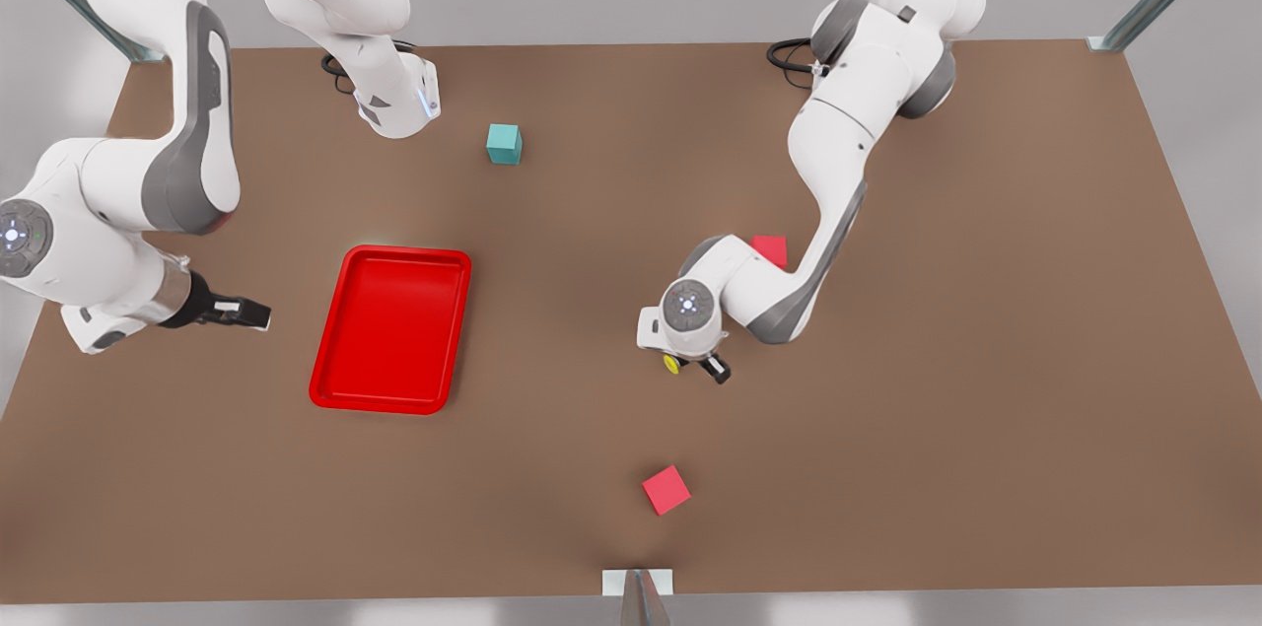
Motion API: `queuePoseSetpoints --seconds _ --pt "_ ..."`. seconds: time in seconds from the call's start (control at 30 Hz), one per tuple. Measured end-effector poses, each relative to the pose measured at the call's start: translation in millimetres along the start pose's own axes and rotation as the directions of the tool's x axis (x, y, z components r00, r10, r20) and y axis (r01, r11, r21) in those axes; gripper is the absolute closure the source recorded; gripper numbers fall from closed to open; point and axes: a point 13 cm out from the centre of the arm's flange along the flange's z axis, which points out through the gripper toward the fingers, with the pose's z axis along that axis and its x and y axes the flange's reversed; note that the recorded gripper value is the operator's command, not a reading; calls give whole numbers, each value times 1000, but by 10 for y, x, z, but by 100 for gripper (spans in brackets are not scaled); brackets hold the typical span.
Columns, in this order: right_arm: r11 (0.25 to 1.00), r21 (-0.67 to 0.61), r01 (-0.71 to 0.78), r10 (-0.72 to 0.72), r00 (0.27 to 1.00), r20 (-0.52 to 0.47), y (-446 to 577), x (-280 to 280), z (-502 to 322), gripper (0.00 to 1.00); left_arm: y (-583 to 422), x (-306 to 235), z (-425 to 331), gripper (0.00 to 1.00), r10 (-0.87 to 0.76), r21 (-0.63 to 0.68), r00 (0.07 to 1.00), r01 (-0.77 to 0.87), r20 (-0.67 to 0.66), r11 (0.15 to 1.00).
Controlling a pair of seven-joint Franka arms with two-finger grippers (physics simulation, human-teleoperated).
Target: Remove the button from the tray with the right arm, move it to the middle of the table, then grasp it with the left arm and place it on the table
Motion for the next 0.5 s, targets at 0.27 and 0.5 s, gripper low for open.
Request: queuePoseSetpoints --seconds 0.27,0.5 --pt "995 4 99 -99 995 -2 224 -81 126 0 -103 28 445 0 25 -28 1000 -25 5 999" --pt "991 0 136 -136 991 9 245 -253 172 0 -148 -56 550 0 11 -35 1000 -10 29 999"
